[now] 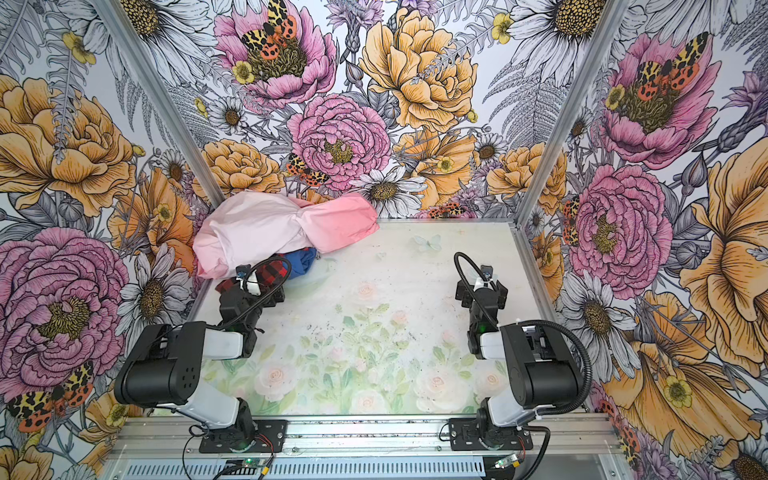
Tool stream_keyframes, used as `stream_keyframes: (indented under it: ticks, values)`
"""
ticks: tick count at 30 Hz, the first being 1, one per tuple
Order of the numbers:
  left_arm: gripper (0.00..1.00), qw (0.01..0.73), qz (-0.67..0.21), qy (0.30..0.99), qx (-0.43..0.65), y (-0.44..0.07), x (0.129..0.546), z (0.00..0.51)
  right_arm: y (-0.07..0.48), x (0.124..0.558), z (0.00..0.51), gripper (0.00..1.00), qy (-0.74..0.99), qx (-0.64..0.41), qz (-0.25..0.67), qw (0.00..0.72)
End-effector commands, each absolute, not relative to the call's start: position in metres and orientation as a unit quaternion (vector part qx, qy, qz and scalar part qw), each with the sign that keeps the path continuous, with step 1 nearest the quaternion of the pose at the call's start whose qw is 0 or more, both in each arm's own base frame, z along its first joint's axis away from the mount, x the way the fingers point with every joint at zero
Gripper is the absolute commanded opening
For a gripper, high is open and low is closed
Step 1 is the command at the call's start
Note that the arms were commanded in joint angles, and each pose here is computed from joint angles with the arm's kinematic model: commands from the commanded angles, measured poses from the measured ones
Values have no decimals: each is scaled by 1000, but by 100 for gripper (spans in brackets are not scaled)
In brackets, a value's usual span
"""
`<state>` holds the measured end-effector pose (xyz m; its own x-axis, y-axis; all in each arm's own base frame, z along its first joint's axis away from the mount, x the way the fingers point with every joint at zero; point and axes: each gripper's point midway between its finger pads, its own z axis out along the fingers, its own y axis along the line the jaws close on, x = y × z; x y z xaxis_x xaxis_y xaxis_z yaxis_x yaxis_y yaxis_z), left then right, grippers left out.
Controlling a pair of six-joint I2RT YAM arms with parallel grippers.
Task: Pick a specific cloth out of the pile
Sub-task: 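Reach the left gripper into the cloth pile toward the blue cloth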
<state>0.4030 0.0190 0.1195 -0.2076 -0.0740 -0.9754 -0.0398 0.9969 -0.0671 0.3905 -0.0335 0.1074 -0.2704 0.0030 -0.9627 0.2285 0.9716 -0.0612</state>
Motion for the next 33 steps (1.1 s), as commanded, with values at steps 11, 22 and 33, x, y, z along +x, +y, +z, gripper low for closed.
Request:
stream_keyframes:
  ticks: [11,22,33]
  values:
    - [99,678,10,730,-84,33,383,147,-24,378,135,99,754,53,-93,648]
    - [97,623,136,752,-166,11,335,214,58,334,224,100,772,30,80,629]
    - [90,395,100,913,-20,-69,390,167,178,297,209,100,803,-36,219,552]
